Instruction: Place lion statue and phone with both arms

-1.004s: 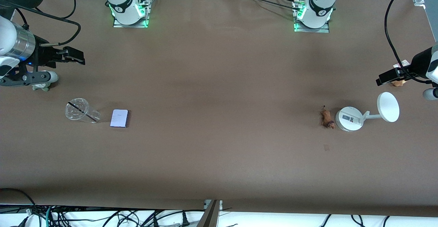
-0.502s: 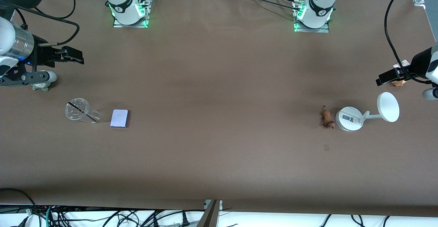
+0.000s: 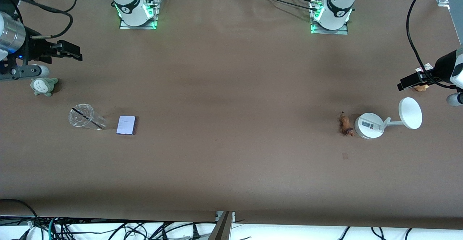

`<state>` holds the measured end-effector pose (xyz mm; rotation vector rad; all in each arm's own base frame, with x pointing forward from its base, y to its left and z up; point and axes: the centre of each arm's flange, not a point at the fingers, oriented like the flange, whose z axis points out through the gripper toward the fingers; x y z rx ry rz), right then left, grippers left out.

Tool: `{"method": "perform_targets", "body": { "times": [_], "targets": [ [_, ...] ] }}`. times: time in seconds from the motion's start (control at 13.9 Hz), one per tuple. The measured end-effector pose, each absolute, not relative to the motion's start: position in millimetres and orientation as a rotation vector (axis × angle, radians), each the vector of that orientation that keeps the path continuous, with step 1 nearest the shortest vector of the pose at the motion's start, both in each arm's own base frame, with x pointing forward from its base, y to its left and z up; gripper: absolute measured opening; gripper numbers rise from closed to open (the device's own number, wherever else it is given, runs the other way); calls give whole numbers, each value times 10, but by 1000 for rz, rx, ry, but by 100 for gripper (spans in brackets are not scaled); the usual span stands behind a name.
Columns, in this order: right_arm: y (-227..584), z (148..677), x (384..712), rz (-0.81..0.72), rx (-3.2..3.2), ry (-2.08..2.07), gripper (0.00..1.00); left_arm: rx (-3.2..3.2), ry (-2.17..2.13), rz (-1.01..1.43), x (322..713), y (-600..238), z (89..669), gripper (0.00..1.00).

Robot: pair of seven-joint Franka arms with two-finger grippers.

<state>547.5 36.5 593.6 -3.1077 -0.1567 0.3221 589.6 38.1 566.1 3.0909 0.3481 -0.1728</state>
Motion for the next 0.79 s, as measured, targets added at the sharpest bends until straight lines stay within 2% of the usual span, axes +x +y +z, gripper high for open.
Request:
{"method": "perform_targets", "body": {
  "times": [0.36, 0.79],
  "targets": [
    [225, 6149, 5160, 208, -3110, -127, 100, 3091, 348, -162, 5902, 382, 5684, 100],
    [270, 6102, 5134, 219, -3113, -141, 100, 3092, 347, -131, 5934, 383, 5768, 100]
  ]
}}
